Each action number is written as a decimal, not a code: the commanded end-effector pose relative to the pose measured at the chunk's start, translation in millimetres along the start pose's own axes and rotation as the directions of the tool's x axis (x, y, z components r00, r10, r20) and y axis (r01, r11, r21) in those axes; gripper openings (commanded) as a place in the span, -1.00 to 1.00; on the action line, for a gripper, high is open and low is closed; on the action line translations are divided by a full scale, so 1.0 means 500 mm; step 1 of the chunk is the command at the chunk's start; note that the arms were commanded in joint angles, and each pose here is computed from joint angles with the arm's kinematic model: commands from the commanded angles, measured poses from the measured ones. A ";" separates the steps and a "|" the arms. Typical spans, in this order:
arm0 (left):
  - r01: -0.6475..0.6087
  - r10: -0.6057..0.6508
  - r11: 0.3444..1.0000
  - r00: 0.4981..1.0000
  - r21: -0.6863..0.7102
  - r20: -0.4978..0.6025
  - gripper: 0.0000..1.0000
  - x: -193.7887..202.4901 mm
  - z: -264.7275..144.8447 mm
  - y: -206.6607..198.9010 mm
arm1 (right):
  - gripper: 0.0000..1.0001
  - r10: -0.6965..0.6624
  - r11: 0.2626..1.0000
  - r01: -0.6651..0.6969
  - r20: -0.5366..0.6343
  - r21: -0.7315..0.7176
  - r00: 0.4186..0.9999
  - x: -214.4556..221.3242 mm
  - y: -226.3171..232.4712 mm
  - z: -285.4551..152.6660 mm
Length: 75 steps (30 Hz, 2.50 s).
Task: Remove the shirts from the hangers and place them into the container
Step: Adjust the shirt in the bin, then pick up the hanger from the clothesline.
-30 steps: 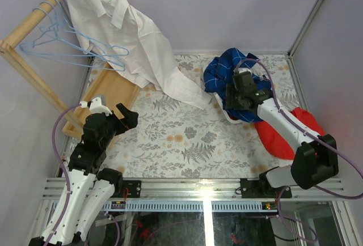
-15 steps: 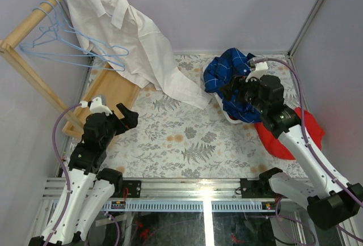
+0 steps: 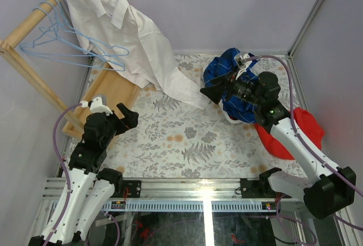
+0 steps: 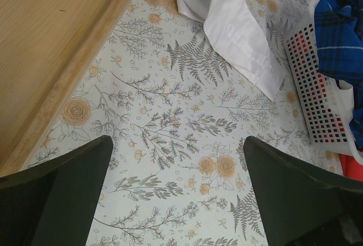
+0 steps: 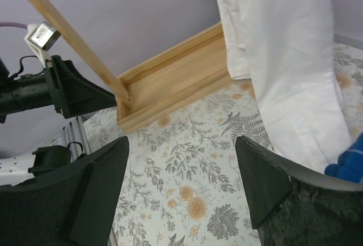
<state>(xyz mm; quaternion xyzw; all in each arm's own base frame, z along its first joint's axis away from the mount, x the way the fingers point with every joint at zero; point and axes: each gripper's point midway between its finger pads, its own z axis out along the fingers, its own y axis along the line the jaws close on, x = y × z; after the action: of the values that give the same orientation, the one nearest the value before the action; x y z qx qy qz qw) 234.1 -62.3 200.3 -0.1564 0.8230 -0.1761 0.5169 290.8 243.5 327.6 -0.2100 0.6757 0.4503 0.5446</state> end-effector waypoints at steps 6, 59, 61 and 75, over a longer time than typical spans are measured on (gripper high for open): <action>-0.001 0.001 1.000 1.000 -0.012 0.020 1.00 -0.008 0.001 0.005 | 0.65 -0.115 0.968 0.135 0.103 -0.211 0.988 -0.084 0.076 0.020; -0.008 0.007 1.000 1.000 0.011 0.025 1.00 -0.009 -0.001 -0.002 | 0.63 -0.230 0.959 0.262 0.247 -0.105 0.941 -0.180 -0.079 0.566; -0.009 0.009 1.000 1.000 0.013 0.021 1.00 -0.009 0.000 -0.004 | 0.62 -0.226 0.963 0.254 0.243 -0.091 0.943 -0.159 -0.088 0.593; -0.010 0.010 1.000 1.000 0.015 0.011 1.00 -0.005 0.004 -0.004 | -0.51 -0.272 0.911 0.345 0.300 -0.228 0.914 -0.124 0.035 0.607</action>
<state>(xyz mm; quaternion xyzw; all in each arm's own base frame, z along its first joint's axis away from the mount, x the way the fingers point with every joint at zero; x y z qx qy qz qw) 233.9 -61.3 201.7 -0.1574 0.8209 -0.1752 0.5202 505.3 480.2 337.0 -0.3041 0.5538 0.4584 0.6251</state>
